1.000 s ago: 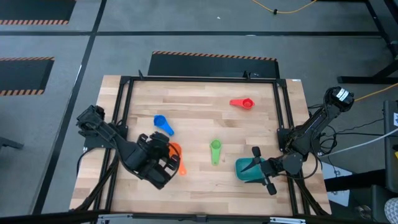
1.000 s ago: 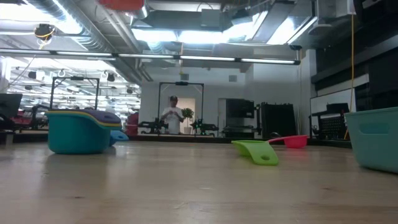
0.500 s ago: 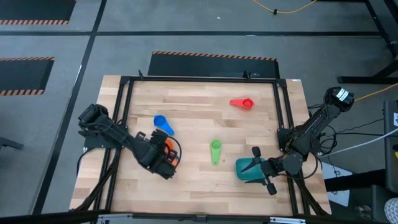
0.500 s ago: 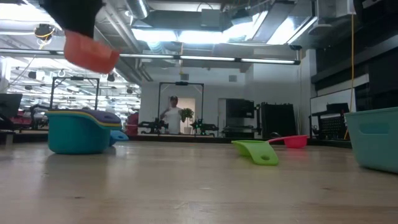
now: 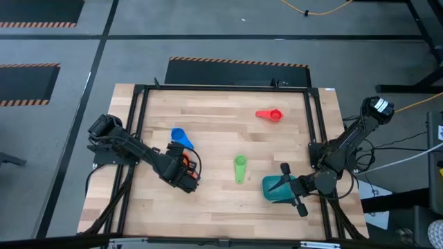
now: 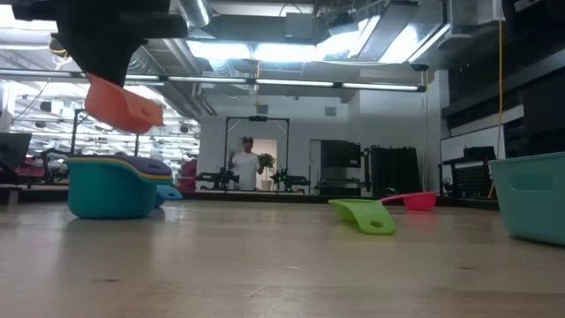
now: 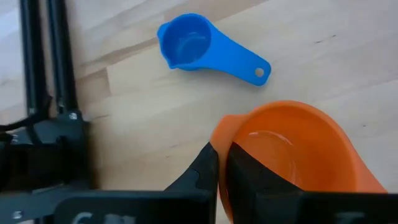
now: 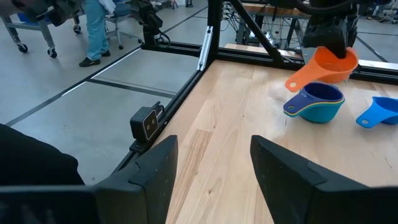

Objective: Nest measuring cups in basket
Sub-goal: Stack the orange measuring nest cup into the dark blue measuring nest cup

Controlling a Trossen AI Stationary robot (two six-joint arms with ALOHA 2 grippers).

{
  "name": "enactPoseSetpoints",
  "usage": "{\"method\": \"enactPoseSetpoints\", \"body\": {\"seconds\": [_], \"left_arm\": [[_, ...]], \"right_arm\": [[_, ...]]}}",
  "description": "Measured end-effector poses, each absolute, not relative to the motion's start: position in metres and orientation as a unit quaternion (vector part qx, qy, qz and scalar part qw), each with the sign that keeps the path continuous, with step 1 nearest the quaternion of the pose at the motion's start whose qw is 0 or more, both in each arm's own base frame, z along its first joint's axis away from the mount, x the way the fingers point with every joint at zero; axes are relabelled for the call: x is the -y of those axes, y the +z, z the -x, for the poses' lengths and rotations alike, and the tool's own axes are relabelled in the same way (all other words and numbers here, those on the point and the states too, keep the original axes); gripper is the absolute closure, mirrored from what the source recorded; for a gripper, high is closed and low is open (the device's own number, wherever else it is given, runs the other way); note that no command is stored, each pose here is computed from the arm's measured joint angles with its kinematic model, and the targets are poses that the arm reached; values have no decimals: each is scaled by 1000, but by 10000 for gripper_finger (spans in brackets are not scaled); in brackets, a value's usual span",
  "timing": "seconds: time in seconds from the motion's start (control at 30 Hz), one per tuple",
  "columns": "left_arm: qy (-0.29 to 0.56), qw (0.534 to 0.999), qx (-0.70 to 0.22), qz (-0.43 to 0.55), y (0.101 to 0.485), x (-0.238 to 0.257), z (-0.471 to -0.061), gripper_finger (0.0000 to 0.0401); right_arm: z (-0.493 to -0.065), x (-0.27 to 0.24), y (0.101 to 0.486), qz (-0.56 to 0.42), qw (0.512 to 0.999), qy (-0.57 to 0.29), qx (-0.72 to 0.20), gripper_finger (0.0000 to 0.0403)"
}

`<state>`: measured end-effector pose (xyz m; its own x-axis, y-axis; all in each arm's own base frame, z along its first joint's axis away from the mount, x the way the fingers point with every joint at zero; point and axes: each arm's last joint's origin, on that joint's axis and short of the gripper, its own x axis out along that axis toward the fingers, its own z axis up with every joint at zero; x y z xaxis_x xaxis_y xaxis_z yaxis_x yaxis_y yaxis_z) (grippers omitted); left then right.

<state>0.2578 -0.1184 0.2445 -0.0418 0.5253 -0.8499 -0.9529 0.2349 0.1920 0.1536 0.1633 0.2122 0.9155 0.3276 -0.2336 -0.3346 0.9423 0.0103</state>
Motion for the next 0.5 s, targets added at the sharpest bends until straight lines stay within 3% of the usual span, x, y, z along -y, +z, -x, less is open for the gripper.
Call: {"method": "enactPoseSetpoints", "body": {"seconds": [0.5], "left_arm": [[582,636,-434,262,216,116,-253,391]], "right_arm": [[-154,-163,212,15,979,169,-117,195]]}}
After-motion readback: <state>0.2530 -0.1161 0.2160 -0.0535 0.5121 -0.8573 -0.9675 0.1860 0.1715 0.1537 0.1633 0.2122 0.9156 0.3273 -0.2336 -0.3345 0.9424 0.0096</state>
